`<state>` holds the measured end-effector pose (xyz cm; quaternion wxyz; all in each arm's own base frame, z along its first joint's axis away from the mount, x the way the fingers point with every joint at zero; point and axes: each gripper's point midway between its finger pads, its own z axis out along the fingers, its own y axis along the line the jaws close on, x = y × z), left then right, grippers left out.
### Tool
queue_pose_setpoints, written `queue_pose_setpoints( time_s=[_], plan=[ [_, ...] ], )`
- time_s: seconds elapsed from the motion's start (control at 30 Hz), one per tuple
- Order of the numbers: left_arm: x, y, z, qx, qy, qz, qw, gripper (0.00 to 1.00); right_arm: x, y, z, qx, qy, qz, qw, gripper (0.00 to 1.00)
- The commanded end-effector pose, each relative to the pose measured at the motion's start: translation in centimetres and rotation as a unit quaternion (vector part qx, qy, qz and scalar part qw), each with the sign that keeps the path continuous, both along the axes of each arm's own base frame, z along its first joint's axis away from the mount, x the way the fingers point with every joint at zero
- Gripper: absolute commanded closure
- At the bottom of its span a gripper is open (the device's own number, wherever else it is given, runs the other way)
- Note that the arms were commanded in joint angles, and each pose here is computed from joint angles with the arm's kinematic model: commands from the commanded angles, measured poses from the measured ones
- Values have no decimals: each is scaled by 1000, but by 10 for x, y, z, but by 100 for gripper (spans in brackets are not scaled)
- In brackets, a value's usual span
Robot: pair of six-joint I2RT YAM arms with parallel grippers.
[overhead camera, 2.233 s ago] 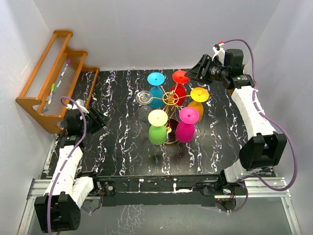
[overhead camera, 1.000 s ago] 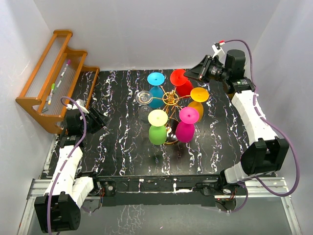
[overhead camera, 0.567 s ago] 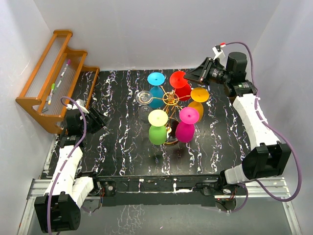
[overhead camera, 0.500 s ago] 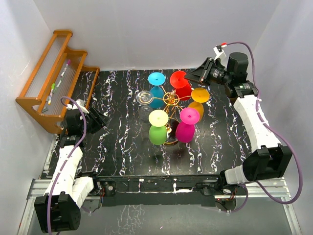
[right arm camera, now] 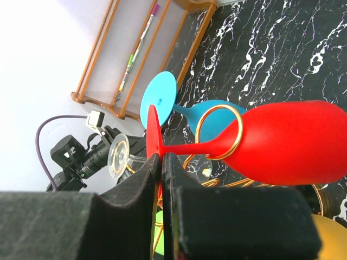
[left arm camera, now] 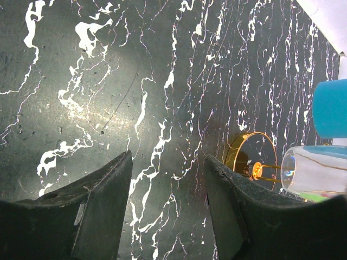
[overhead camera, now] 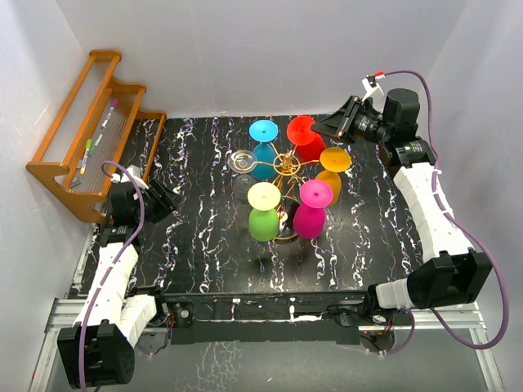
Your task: Take the wine glass off the wine glass rack
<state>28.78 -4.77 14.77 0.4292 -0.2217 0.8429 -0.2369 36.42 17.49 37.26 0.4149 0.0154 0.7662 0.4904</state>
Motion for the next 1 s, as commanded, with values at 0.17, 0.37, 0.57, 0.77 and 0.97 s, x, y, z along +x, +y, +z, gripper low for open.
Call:
queue_pose_setpoints(
  time_s=[0.17, 0.37, 0.57, 0.77, 0.97],
  plan=[
    [3, -1, 16, 0, -18, -3, 1000, 46, 1, 9, 3, 13, -12, 38, 999, 92],
    [3, 0, 16, 0, -18, -2, 1000, 46, -1, 8, -1, 13, -6, 36, 999, 92],
    [3, -1, 15, 0, -16, -2, 1000, 46, 1, -8, 2, -10, -15, -30, 999, 92],
    [3, -1, 16, -1, -17, -3, 1000, 46, 3, -25, 17, -26, -43, -93, 994, 92],
    [2, -1, 16, -1, -18, -3, 1000, 46, 7, -30, 28, -30, -52, -111, 992, 92]
  ],
)
